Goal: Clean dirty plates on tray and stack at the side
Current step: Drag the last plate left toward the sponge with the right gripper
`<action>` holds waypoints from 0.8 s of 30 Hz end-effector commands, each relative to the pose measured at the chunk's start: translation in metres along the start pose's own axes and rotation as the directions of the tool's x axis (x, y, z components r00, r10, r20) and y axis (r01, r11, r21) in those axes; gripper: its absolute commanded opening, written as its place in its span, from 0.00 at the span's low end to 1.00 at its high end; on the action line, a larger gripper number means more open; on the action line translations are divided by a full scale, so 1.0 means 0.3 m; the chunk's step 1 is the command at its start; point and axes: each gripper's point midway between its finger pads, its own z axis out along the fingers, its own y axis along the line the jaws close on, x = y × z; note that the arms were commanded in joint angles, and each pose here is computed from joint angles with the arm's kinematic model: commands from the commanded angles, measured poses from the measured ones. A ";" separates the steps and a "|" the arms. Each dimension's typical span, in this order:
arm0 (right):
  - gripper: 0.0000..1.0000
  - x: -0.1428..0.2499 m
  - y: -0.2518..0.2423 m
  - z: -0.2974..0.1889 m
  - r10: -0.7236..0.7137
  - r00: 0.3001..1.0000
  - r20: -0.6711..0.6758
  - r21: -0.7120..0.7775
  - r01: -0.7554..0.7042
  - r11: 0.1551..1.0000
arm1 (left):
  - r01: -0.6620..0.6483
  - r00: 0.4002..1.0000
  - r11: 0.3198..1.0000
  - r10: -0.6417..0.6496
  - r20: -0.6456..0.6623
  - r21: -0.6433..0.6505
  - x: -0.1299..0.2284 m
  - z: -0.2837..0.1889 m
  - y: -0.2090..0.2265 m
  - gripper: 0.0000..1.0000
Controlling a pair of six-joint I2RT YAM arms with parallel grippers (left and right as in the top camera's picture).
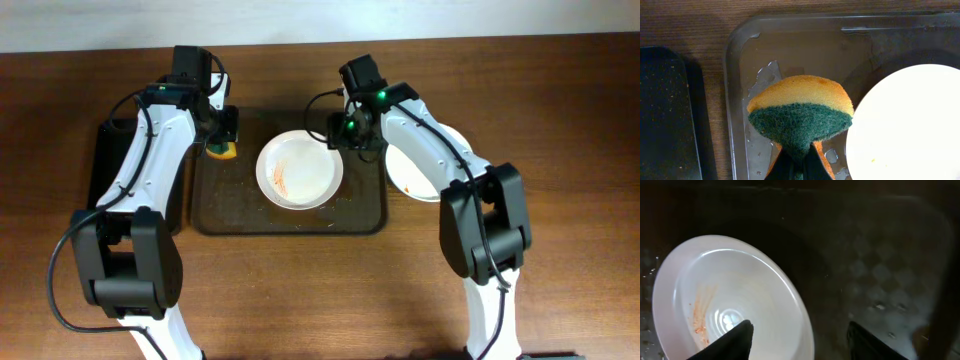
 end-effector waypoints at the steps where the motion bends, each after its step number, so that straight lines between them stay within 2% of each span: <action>1: 0.59 0.054 0.049 0.088 -0.033 0.996 -0.082 -0.103 0.024 0.994 | 0.018 0.999 1.000 -0.018 0.034 -0.004 -0.025 -0.037 0.009 0.00; 5: 0.53 0.102 0.044 0.129 0.057 0.988 -0.142 -0.080 -0.069 0.994 | 0.018 0.999 1.000 -0.018 0.034 -0.004 -0.025 -0.037 0.009 0.00; 6: 0.49 0.110 0.042 0.128 0.087 0.984 -0.154 -0.071 -0.099 0.993 | 0.018 0.999 1.000 -0.018 0.034 -0.004 -0.025 -0.037 0.008 0.00; 9: 0.24 0.162 0.037 0.138 0.164 0.965 -0.203 -0.036 -0.175 0.984 | 0.018 0.999 1.000 -0.018 0.034 -0.004 -0.025 -0.037 0.008 0.00; 10: 0.08 0.183 0.043 0.145 0.193 0.957 -0.218 -0.023 -0.203 0.979 | 0.018 0.999 1.000 -0.018 0.034 -0.003 -0.025 -0.037 0.008 0.00; 11: 0.04 0.207 0.044 0.155 0.243 0.942 -0.233 -0.004 -0.250 0.968 | 0.018 0.999 1.000 -0.018 0.034 -0.003 -0.025 -0.037 0.008 0.00; 14: 0.04 0.251 0.077 0.170 0.333 0.908 -0.255 0.031 -0.336 0.941 | 0.018 0.999 1.000 -0.018 0.034 -0.003 -0.025 -0.037 0.008 0.00; 18: 0.05 0.252 0.092 0.176 0.336 0.910 -0.242 0.037 -0.338 0.941 | 0.018 0.999 1.000 -0.018 0.034 -0.003 -0.025 -0.037 0.008 0.00; 21: 0.18 0.222 0.082 0.179 0.305 0.928 -0.214 0.019 -0.308 0.951 | 0.018 0.999 1.000 -0.018 0.034 -0.004 -0.025 -0.037 0.008 0.00; 24: 0.18 0.198 0.088 0.183 0.265 0.945 -0.191 -0.008 -0.272 0.962 | 0.018 0.999 1.000 -0.018 0.033 -0.003 -0.024 -0.036 0.008 0.00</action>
